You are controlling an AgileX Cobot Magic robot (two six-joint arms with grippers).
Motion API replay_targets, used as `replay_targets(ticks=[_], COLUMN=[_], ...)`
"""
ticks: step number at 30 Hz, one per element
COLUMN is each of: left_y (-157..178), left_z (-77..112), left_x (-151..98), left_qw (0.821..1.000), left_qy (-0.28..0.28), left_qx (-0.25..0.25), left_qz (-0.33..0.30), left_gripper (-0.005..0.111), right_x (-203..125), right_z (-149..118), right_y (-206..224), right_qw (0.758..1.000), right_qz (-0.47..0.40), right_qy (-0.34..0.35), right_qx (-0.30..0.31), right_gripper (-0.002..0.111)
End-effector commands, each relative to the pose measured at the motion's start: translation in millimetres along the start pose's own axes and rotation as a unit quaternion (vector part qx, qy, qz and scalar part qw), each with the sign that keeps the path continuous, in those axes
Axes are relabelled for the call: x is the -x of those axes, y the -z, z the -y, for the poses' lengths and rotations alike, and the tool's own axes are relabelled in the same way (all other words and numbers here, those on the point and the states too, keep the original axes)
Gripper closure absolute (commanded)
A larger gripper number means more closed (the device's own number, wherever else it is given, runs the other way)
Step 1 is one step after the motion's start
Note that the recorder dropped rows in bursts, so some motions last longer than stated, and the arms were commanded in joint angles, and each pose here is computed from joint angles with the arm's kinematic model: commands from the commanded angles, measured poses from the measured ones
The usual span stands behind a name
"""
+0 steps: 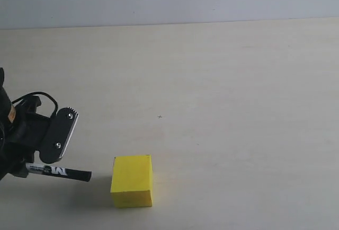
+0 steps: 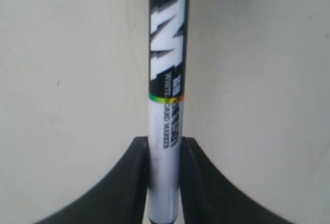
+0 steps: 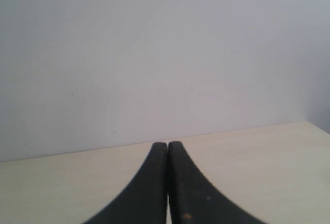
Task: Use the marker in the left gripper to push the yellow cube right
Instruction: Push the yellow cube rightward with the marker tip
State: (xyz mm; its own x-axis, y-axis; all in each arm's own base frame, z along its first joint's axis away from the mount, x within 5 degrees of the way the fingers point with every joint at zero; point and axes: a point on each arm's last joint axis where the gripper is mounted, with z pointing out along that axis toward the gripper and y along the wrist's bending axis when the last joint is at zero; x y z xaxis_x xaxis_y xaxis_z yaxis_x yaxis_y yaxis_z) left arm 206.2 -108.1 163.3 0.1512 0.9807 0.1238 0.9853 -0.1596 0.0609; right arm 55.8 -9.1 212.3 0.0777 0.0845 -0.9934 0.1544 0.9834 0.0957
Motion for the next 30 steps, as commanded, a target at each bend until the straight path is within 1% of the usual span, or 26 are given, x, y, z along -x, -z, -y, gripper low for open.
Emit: replay_targets(ticks=[1,4,8,12,14,17,19,21,24,30], left_y=[0.4,0.6,1.9,5.1,6.1,4.9,2.9,1.1,0.5,0.5], left_z=[-0.3,-0.7,0.8,1.8,0.7,-3.5,-4.8,-1.4,3.8,3.4], left_x=[0.8,5.0,14.4,34.6,39.6,31.3,19.9,9.0,-0.9,-1.6], left_qw=[0.999,0.999,0.999,0.997,0.995,0.996,0.997,0.998,0.999,0.999], left_qy=[0.028,0.037,0.016,-0.020,-0.026,0.001,0.031,0.046,0.036,0.041], left_qx=[-0.009,-0.008,0.003,0.041,0.057,0.057,0.038,0.002,-0.031,-0.029], left_qz=[0.012,0.035,0.043,0.066,0.076,0.073,0.062,0.040,0.002,-0.002], left_gripper=[0.107,0.107,0.107,0.107,0.107,0.107,0.107,0.107,0.107,0.107], right_x=[-0.9,-0.9,-0.9,-0.9,-0.9,-0.9,-0.9,-0.9,-0.9,-0.9], right_z=[0.4,0.4,0.4,0.4,0.4,0.4,0.4,0.4,0.4,0.4], right_y=[0.3,0.3,0.3,0.3,0.3,0.3,0.3,0.3,0.3,0.3], right_qw=[1.000,1.000,1.000,1.000,1.000,1.000,1.000,1.000,1.000,1.000], right_qz=[0.002,0.002,0.002,0.002,0.002,0.002,0.002,0.002,0.002,0.002], right_qy=[0.000,0.000,0.000,0.000,0.000,0.000,0.000,0.000,0.000,0.000], right_qx=[-0.003,-0.003,-0.003,-0.003,-0.003,-0.003,-0.003,-0.003,-0.003,-0.003], right_gripper=[0.108,0.108,0.108,0.108,0.108,0.108,0.108,0.108,0.108,0.108])
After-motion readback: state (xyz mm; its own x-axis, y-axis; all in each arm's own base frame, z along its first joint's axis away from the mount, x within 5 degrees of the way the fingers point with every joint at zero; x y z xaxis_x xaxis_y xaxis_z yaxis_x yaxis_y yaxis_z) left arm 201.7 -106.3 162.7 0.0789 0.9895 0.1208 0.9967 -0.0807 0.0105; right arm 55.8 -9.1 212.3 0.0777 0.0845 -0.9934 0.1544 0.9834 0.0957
